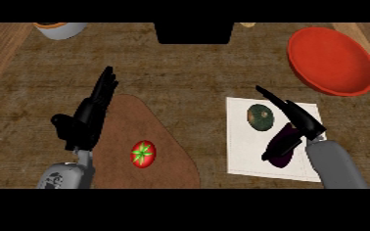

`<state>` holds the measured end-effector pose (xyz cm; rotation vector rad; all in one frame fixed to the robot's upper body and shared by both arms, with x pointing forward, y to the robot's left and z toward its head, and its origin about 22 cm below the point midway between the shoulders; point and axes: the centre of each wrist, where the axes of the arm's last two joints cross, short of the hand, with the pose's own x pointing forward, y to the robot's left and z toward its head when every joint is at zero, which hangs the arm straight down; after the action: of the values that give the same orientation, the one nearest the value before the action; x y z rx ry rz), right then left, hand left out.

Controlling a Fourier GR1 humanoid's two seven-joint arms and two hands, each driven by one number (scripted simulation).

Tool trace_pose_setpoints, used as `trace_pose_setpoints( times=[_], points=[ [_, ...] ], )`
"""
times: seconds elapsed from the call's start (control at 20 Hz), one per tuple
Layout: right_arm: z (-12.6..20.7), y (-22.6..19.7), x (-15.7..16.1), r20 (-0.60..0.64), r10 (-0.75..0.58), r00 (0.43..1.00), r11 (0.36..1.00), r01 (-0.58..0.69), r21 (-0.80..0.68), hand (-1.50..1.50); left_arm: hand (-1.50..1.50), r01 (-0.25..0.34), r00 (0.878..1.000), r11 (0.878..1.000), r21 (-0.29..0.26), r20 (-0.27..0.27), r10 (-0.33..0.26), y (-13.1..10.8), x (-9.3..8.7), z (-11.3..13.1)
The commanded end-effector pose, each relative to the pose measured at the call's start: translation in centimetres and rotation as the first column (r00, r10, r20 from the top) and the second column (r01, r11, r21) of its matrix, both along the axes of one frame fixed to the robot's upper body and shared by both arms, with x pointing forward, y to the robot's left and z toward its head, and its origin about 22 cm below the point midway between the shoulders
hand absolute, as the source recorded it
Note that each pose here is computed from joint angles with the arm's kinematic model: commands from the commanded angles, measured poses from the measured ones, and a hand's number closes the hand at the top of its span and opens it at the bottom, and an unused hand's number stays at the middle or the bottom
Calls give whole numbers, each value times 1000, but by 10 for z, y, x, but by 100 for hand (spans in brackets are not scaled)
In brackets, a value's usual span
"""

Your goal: Pick the squash from the placemat and place it in the bowl

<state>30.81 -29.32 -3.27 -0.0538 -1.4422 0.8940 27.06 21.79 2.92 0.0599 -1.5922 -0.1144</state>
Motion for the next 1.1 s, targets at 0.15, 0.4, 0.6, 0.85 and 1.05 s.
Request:
trace_pose_setpoints(
  times=[0.15,0.4,0.6,0.85,1.05],
  points=[
    [-18,-1,-3,26,175,984,983,-174,-50,150,0,0,1000,1000,-5,2,0,-2,7,-8],
    [-21,18,-11,107,256,961,962,-242,-127,150,0,4,1000,1000,0,-4,-4,-2,5,18],
    [-26,39,-8,75,229,970,973,-226,-50,150,0,2,1000,1000,-3,-9,-2,-4,7,4],
    [-12,62,19,43,-125,991,992,123,42,150,0,10,1000,1000,5,6,-10,-4,5,5],
    [7,77,34,29,-483,875,871,476,123,150,0,-22,1000,1000,-15,-18,21,-7,9,2]
  ],
)
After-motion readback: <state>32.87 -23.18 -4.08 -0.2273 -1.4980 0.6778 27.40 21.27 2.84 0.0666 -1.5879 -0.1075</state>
